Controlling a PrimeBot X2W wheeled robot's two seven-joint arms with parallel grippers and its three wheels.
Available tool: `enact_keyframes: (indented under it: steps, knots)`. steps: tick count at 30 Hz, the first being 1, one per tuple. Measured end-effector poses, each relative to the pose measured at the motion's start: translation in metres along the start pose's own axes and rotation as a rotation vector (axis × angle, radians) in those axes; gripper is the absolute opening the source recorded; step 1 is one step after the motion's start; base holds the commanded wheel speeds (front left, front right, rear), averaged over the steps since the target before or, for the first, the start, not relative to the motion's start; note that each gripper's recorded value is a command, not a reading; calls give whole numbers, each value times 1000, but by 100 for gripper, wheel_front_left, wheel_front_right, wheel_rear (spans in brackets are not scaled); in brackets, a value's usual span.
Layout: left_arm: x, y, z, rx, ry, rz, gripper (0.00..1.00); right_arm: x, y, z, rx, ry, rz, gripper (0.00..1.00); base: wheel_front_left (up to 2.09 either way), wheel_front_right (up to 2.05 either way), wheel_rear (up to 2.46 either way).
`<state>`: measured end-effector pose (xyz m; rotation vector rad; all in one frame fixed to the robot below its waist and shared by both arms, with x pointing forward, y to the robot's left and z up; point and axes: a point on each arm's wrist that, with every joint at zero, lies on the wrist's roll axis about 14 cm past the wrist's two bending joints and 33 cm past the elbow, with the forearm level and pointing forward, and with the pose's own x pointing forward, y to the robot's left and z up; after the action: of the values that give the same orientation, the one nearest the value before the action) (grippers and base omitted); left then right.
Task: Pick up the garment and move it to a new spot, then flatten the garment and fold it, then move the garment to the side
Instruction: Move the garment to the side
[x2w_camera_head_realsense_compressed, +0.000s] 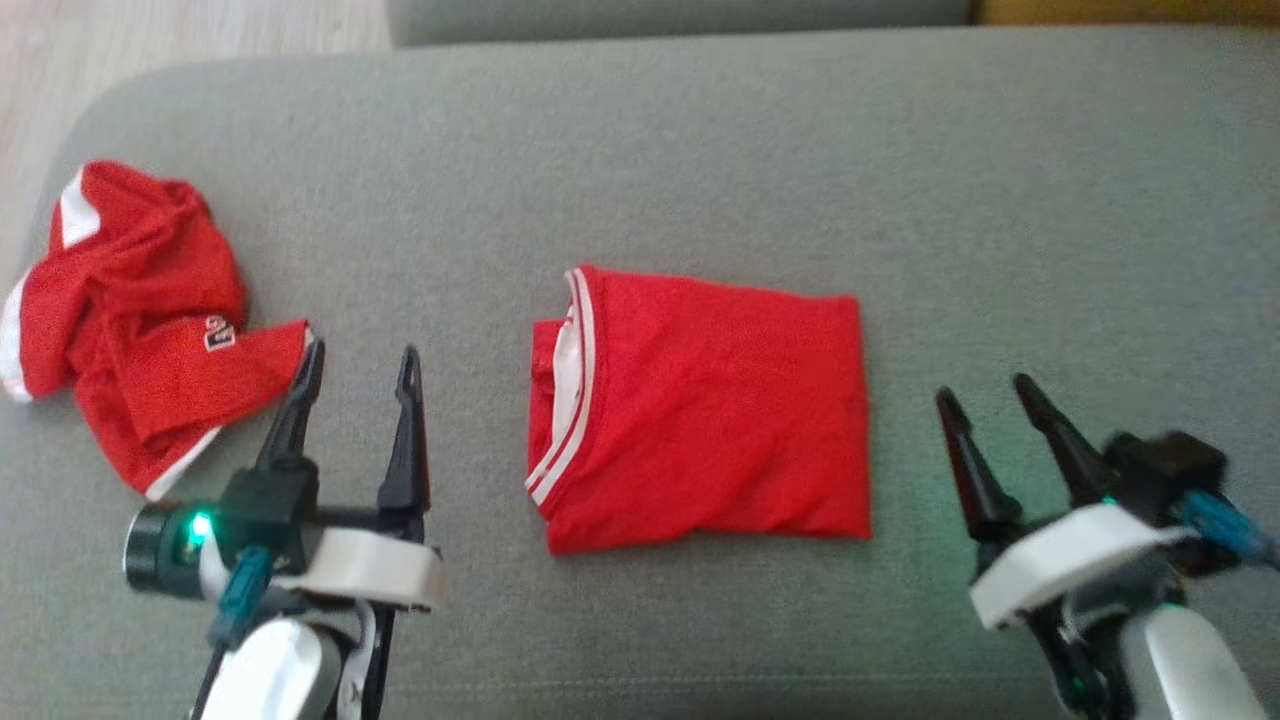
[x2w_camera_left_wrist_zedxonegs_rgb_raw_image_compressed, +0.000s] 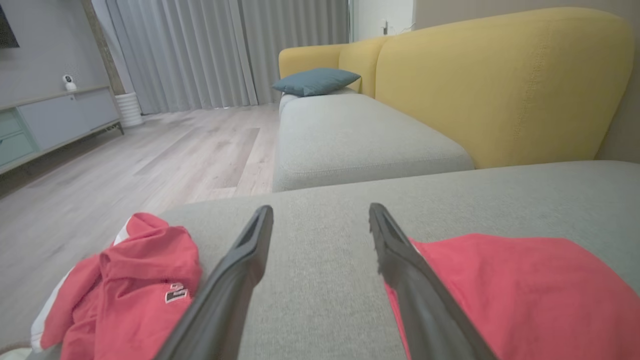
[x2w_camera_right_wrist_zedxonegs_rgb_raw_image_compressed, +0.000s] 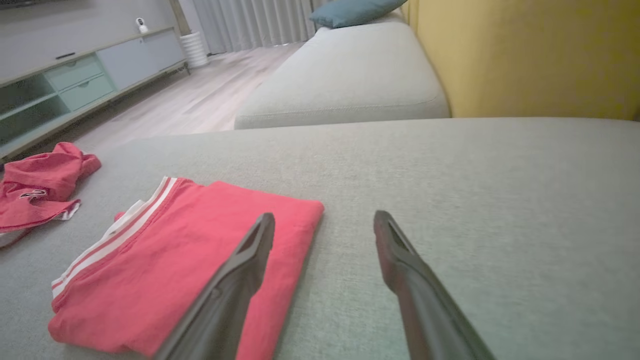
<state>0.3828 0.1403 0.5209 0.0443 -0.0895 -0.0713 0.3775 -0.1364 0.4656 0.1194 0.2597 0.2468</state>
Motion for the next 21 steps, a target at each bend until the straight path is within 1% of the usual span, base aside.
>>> enact_keyframes:
  steps: [3, 5, 11, 15, 16, 17, 18, 21]
  knots:
    - [10, 3, -5, 8, 2, 7, 100, 22, 12, -20, 17, 78, 49, 100, 0, 0, 0]
    - [15, 3, -7, 10, 0, 11, 100, 34, 18, -40, 27, 160, 75, 100, 0, 0, 0]
    - [27, 3, -10, 16, -10, 21, 100, 55, 28, -91, 46, 374, 109, 100, 0, 0, 0]
    - [27, 7, -12, 26, -9, 37, 100, 66, 37, -100, 47, 439, 140, 100, 0, 0, 0]
    - [28, 7, -11, 22, -11, 39, 100, 68, 40, -98, 52, 441, 152, 95, 0, 0, 0]
    - [29, 7, -10, 20, -16, 40, 100, 70, 43, -97, 52, 443, 164, 24, 0, 0, 0]
    - [29, 6, -8, 21, -23, 40, 100, 71, 45, -96, 55, 443, 170, 0, 0, 0, 0]
    - [32, 4, -5, 29, -37, 34, 100, 69, 48, -93, 49, 429, 185, 0, 0, 0, 0]
